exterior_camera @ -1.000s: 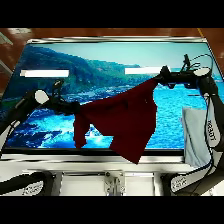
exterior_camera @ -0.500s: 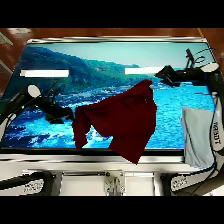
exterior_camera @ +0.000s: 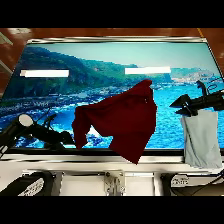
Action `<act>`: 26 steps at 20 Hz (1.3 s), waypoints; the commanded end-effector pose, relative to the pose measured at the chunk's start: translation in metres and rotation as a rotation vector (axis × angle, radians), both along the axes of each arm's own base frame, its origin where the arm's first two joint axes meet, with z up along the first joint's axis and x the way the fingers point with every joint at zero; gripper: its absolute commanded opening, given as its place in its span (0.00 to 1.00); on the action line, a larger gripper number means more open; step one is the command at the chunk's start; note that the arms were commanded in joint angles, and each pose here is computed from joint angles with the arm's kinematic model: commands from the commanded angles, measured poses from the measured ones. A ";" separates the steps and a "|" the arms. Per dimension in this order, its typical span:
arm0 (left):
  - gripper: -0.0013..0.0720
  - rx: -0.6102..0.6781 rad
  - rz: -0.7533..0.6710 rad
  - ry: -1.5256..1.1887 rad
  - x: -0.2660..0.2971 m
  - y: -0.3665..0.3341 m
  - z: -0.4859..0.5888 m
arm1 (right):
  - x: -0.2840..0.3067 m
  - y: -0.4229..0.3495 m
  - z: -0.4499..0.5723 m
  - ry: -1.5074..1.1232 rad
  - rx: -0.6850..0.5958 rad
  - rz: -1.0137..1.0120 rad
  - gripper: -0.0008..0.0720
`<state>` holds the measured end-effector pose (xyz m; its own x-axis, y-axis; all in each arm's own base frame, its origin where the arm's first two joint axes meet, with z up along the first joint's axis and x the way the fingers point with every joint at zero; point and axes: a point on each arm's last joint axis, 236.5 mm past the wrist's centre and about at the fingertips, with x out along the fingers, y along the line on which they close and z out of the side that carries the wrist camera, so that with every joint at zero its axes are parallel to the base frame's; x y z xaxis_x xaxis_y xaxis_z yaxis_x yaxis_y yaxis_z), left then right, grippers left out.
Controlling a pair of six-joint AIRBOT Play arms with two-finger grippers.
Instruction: Fold the shirts.
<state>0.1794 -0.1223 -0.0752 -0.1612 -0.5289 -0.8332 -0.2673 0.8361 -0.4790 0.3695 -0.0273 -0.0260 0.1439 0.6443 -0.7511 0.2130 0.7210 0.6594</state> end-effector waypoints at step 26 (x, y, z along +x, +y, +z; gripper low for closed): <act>0.08 -0.102 0.150 -0.139 0.033 -0.044 -0.034 | -0.066 0.046 -0.056 0.223 0.113 -0.015 0.89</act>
<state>0.2089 -0.1621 -0.1185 0.0318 -0.6086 -0.7928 -0.3467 0.7373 -0.5799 0.3272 -0.0020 -0.0632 0.0472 0.6968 -0.7157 0.3341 0.6642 0.6687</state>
